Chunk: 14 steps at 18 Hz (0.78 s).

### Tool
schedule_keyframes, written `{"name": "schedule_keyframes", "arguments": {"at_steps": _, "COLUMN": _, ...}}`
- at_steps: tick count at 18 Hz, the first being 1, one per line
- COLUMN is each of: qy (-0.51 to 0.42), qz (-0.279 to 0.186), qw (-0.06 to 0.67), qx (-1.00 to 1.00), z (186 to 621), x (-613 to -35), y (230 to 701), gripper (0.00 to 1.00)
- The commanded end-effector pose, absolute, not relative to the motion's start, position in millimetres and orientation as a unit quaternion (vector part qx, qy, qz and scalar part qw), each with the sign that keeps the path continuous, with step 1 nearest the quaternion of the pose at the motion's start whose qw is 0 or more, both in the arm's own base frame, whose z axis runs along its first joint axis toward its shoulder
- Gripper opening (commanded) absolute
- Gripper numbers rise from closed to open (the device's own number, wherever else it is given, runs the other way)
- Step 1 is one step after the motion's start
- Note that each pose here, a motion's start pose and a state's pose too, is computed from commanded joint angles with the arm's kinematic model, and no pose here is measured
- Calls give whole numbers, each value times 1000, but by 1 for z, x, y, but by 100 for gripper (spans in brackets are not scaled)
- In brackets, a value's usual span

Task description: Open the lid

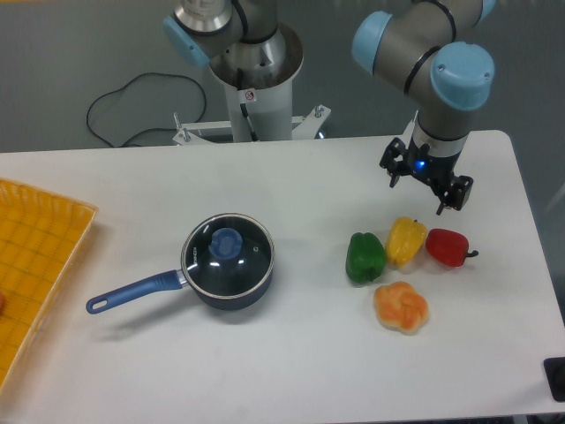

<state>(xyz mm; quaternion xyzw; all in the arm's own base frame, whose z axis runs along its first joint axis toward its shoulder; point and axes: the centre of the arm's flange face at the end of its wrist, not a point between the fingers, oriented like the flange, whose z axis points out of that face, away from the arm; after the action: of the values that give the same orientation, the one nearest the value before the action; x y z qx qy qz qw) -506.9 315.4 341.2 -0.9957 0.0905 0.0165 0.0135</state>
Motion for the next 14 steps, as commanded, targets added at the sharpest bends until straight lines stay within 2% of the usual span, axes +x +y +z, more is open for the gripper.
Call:
{"name": "schedule_keyframes", "arguments": {"at_steps": 11, "qy": 93, "qz": 29, "qw": 15, "qx": -995, "z": 352, "x": -504, "y": 319, "gripper": 100}}
{"name": "schedule_keyframes", "arguments": {"at_steps": 14, "qy": 91, "qz": 46, "qw": -47, "qx": -994, "z": 359, "x": -501, "y": 304, "gripper": 100}}
